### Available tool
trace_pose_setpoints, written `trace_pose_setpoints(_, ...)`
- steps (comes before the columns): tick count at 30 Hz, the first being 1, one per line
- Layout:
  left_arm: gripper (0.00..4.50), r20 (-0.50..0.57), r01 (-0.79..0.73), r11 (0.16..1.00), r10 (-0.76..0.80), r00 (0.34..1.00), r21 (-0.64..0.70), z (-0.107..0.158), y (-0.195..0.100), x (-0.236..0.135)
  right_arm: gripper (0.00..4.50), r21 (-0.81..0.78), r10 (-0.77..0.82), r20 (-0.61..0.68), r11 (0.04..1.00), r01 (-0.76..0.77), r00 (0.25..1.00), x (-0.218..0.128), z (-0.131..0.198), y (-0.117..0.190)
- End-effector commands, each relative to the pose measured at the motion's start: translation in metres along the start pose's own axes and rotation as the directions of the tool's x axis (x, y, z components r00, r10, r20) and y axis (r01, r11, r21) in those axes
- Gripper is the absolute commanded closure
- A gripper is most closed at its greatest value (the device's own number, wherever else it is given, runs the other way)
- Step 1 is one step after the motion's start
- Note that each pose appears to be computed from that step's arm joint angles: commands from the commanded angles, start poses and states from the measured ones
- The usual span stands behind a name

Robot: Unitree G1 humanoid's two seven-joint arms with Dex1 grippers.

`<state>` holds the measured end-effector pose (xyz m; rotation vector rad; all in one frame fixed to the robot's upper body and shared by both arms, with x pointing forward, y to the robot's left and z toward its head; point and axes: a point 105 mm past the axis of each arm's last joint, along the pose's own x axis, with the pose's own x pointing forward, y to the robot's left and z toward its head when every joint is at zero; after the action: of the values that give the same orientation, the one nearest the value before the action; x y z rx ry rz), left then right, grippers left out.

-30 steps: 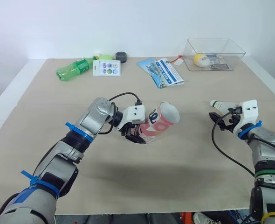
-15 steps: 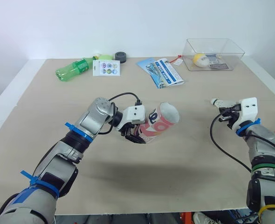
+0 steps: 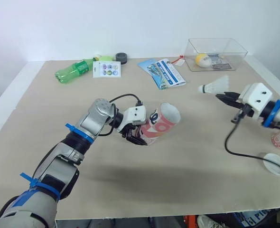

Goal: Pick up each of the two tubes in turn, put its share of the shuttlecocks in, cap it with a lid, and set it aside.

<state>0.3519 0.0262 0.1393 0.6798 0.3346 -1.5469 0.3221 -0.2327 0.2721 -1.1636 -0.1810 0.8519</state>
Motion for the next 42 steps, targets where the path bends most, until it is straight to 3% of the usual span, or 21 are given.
trace_pose_setpoints(1,1.22,0.010,-0.022,1.000,0.022,1.000,0.022,0.007,0.007,-0.006,4.47,-0.021,0.089,0.094,0.996,-0.088,0.992,0.002,0.036,-0.004)
trace_pose_setpoints(6,1.22,0.017,-0.020,1.000,0.019,1.000,0.021,0.007,0.008,-0.005,4.47,-0.121,0.248,0.173,0.966,-0.230,0.953,0.013,0.076,0.005)
trace_pose_setpoints(16,1.22,0.019,-0.022,0.999,0.022,1.000,0.031,0.010,0.008,-0.005,4.47,-0.225,0.383,0.145,0.910,-0.347,0.912,0.029,0.074,0.017)
trace_pose_setpoints(20,1.22,0.017,-0.029,0.999,0.028,0.999,0.032,0.010,0.009,-0.006,3.25,-0.185,0.388,0.259,0.919,-0.349,0.884,0.034,0.093,0.014)
trace_pose_setpoints(24,1.22,0.016,-0.034,0.999,0.033,0.999,0.041,0.011,0.008,-0.008,1.15,-0.048,0.343,0.378,0.935,-0.352,0.860,0.027,0.115,-0.001)
trace_pose_setpoints(25,1.22,0.016,-0.035,0.998,0.034,0.999,0.044,0.012,0.008,-0.008,0.94,-0.012,0.330,0.384,0.936,-0.353,0.862,0.024,0.115,-0.005)
trace_pose_setpoints(30,1.22,0.000,-0.029,0.997,0.029,1.000,0.075,0.013,0.005,-0.007,0.94,0.086,0.179,0.336,0.972,-0.220,0.924,0.023,0.095,-0.039)
trace_pose_setpoints(33,1.22,-0.017,-0.013,0.995,0.015,1.000,0.100,0.015,0.002,-0.004,1.79,-0.086,0.357,0.195,0.934,-0.347,0.913,0.039,0.076,-0.015)
trace_pose_setpoints(37,1.22,-0.012,-0.003,0.995,0.004,1.000,0.097,0.019,0.001,-0.003,3.72,-0.196,0.506,0.215,0.860,-0.470,0.836,0.060,0.086,0.014)
trace_pose_setpoints(39,1.22,-0.007,0.002,0.995,-0.002,1.000,0.095,0.021,0.001,-0.002,4.39,-0.231,0.538,0.213,0.839,-0.493,0.816,0.070,0.089,0.021)
trace_pose_setpoints(42,1.22,-0.004,0.005,0.995,-0.005,1.000,0.098,0.023,0.000,-0.002,4.39,-0.268,0.592,0.178,0.798,-0.540,0.786,0.081,0.088,0.031)
